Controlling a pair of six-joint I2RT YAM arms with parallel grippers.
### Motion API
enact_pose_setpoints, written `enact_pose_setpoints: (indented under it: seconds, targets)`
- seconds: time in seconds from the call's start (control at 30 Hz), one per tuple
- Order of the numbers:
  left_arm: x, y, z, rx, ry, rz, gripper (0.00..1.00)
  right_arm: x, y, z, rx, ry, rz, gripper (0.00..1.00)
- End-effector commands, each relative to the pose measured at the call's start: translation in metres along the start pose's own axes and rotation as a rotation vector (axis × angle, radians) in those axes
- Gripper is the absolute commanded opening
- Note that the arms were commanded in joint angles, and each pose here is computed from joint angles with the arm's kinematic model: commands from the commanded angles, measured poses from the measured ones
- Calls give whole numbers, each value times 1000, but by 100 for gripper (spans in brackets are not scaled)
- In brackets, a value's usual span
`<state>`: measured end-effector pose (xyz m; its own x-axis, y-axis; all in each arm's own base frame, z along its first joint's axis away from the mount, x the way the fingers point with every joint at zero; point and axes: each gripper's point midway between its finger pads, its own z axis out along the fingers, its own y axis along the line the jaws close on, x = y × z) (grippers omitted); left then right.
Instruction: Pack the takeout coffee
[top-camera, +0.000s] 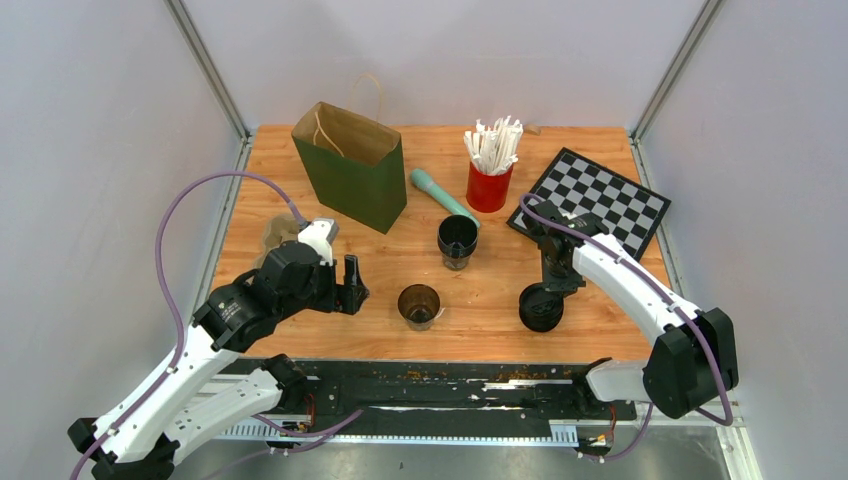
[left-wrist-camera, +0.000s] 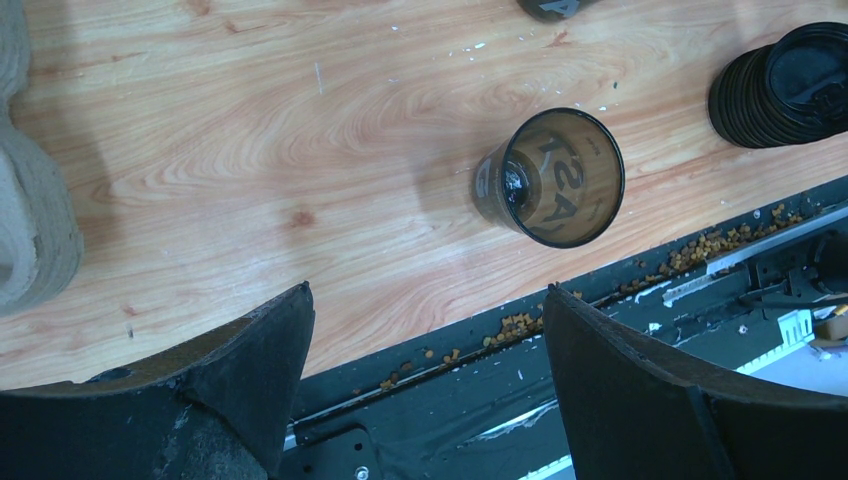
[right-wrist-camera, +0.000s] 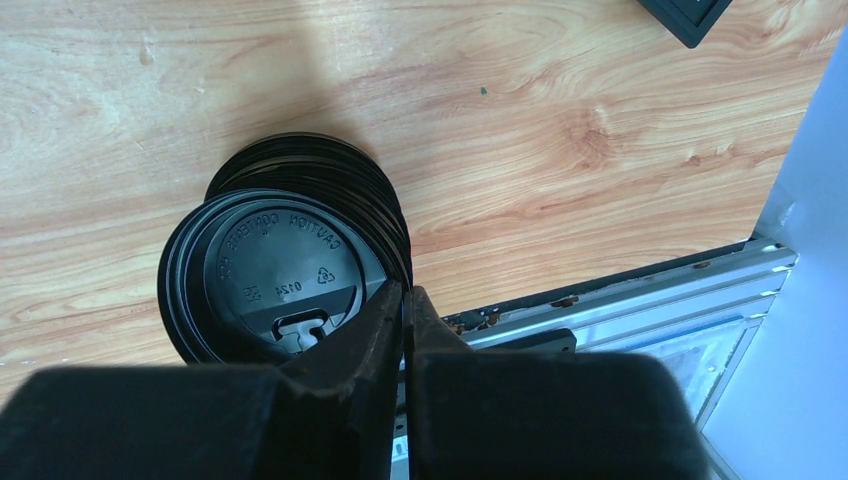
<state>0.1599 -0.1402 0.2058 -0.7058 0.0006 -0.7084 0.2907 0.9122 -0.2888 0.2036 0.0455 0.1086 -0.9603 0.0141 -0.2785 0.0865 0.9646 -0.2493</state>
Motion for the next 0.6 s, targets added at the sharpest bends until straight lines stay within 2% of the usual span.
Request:
enact_pose_setpoints:
  seconds: [0.0,0.07,0.57]
  targets:
    - [-17,-6,-8,22,-59,1,91,-9,2,-3,-19,-34,24,4]
    - [-18,-7,-8,23,-62,2,91,-11,3,-5,-26,-41,21,0]
    - [-21,-10,-3,29,-57,3,91,-27,7,-43,-144,-145,1,0]
